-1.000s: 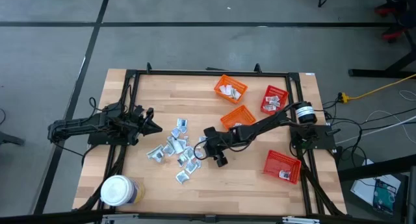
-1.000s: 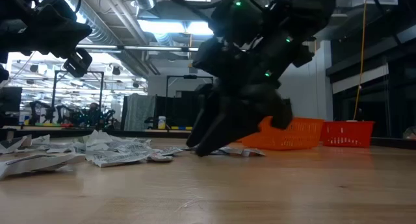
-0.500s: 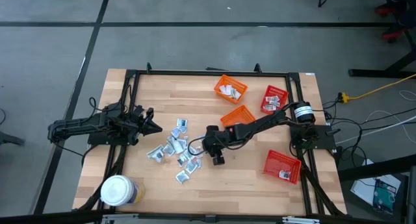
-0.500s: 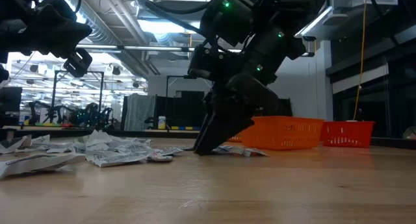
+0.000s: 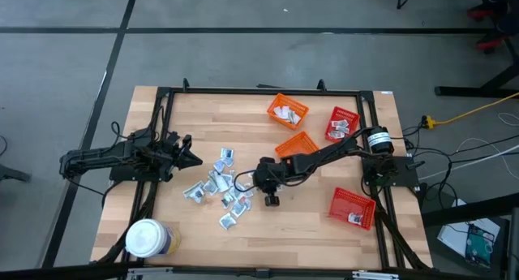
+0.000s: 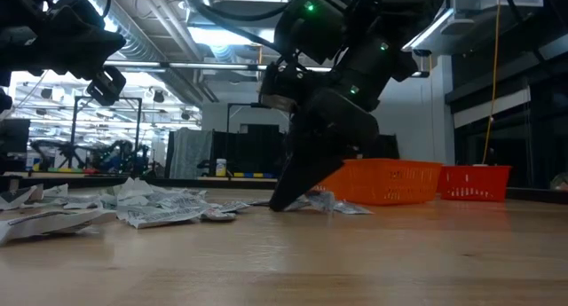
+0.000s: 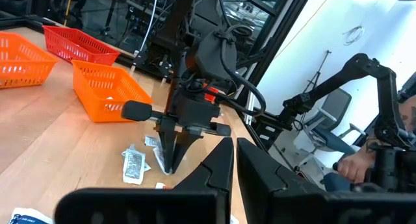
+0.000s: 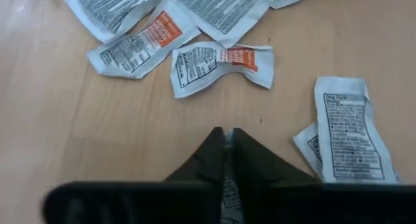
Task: Pick & Place First Aid Supplies
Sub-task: Put the orange ointment pack into the top red bin
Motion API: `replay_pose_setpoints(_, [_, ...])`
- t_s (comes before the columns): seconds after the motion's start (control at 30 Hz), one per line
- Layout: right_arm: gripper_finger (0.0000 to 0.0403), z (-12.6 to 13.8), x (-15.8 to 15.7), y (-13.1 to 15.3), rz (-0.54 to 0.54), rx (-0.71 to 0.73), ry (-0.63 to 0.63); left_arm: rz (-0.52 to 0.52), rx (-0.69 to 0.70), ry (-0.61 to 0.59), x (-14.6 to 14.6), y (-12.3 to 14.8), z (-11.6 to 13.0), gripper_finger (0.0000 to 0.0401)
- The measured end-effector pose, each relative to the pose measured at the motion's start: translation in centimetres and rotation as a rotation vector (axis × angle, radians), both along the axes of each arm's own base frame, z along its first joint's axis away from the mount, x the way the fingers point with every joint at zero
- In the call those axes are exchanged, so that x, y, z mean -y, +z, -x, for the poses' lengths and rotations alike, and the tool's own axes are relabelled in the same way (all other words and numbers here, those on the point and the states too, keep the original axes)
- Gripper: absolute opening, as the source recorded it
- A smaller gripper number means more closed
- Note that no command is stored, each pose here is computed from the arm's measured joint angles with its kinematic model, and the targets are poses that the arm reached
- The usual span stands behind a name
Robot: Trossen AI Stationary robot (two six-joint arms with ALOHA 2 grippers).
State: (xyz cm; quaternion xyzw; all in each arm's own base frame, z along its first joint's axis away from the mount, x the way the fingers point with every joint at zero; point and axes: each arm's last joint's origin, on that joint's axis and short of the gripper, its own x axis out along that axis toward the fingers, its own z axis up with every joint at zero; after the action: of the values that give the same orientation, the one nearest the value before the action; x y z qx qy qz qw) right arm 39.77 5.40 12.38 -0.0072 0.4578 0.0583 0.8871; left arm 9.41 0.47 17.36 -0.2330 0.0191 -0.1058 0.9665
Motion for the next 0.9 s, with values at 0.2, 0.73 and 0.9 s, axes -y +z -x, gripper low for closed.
replay_pose_setpoints(0.2, [0.0009,-1.0,-0.3,1.1,-0.139,0.003,-0.073,0.0,0.0,0.0,0.0,0.0,0.0,0.0015])
replay_pose_setpoints(0.73, [0.0002,-6.5,2.4,12.2,-0.547,0.247,-0.081,0.0,0.0,0.0,0.0,0.0,0.0,0.0016])
replay_pose_setpoints(0.9, [0.0002,-7.5,3.8,15.5,-0.598,0.359,-0.111,0.0,0.0,0.0,0.0,0.0,0.0,0.0016])
